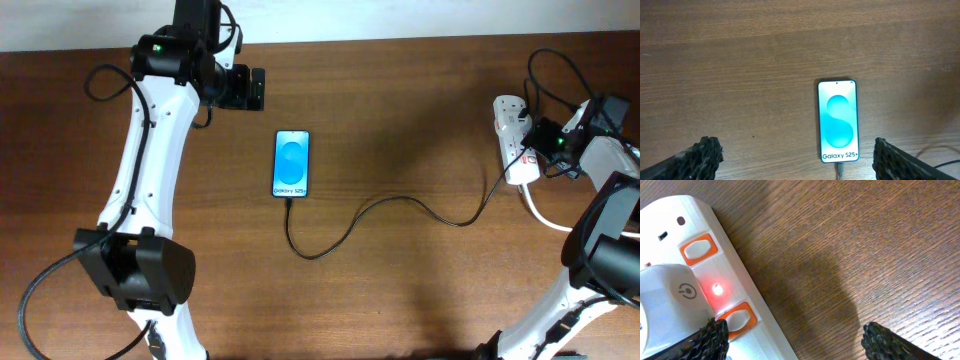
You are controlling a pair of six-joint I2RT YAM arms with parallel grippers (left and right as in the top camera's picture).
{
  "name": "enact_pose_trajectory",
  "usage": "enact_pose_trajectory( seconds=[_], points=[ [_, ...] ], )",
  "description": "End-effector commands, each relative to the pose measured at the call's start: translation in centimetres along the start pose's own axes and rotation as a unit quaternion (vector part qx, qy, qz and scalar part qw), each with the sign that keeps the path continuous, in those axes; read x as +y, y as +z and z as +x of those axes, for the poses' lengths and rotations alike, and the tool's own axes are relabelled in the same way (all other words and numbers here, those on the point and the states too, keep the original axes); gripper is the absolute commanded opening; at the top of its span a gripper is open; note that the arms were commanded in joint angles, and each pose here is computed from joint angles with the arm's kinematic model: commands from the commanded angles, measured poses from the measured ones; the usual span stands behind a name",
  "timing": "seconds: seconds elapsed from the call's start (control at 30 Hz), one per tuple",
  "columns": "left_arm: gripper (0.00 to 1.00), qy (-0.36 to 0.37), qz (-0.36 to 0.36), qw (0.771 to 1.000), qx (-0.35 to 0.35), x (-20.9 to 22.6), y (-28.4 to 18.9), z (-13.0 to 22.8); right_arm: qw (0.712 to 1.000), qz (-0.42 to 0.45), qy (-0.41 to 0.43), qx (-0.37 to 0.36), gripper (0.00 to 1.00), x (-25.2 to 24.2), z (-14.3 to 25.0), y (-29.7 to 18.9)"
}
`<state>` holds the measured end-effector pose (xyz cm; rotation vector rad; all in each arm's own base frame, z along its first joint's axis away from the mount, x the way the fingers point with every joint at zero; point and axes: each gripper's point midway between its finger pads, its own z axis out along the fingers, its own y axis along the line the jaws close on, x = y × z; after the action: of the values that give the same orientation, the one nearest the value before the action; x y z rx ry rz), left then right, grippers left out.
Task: Plug charger to phone and switch on socket
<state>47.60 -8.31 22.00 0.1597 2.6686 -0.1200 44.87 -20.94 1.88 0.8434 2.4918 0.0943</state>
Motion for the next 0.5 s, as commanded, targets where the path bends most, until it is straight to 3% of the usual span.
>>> enact_pose_trajectory(
  seconds=[0.0, 0.13, 0.27, 0.33, 0.37, 0.47],
  points=[
    [1.0, 0.0, -0.006, 1.0, -0.01, 0.3, -0.7, -0.4, 0.999, -0.005, -0.005, 0.031, 0.98, -0.6, 1.5, 1.2],
    [0.99, 0.0, -0.006, 1.0, -0.01, 0.3, -0.7, -0.4, 0.999, 0.027, 0.016, -0.027, 0.98, -2.8, -5.1, -5.1],
    [0.99, 0.0, -0.006, 1.0, -0.01, 0.3, -0.7, -0.4, 0.997, 0.02, -0.022, -0.066, 0.98, -0.4, -9.4, -16.6],
    [0.99, 0.0, -0.006, 1.0, -0.01, 0.3, -0.7, -0.4, 0.992, -0.04, -0.072, -0.09, 0.98, 3.5, -9.4, -22.3],
    [0.99, 0.0, -0.006, 1.0, -0.01, 0.3, -0.7, -0.4, 0.982, -0.099, -0.114, -0.112, 0.98, 7.5, -8.4, -26.5],
    [0.99, 0.0, -0.006, 1.0, -0.01, 0.3, -0.7, -0.4, 0.966, -0.152, -0.171, -0.12, 0.98, 13.3, -4.1, -32.7]
  ],
)
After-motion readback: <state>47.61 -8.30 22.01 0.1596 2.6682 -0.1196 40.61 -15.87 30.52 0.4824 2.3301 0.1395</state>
